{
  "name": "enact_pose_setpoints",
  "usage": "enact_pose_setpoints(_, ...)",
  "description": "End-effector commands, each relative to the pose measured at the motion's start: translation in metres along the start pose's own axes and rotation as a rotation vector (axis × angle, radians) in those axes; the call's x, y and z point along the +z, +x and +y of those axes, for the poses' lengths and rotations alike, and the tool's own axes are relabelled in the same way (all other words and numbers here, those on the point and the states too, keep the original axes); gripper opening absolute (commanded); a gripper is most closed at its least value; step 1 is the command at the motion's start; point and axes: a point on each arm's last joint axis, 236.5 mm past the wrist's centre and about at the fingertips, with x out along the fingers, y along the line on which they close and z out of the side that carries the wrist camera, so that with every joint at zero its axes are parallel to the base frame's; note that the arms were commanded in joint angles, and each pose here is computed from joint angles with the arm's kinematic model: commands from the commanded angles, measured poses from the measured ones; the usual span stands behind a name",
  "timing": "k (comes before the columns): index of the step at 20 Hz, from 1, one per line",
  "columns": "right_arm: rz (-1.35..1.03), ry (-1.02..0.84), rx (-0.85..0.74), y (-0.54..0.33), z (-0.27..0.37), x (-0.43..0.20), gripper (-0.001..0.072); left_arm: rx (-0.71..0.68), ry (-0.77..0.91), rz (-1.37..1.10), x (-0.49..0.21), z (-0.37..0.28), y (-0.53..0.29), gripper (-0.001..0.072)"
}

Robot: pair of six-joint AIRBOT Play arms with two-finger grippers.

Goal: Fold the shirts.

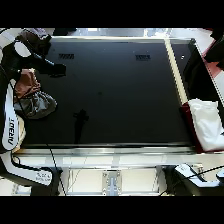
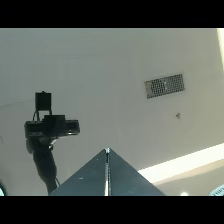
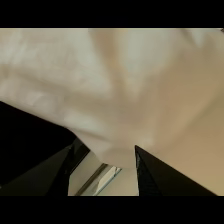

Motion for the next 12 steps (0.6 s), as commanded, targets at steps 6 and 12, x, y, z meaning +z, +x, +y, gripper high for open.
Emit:
enact_pose_setpoints(6,-0.434,-0.089,0.579,-0.131,0.158,0.059,0.0435,-0.011,-0.002,0.015,-0.003,-0.002,0.001,0.0012)
enact_pose_setpoints(12,-0.385,-0.625,0.786,-0.150,0.288,-0.020,0.0435,-0.020,-0.072,0.060,-0.014,-0.005,0.001,0.0012)
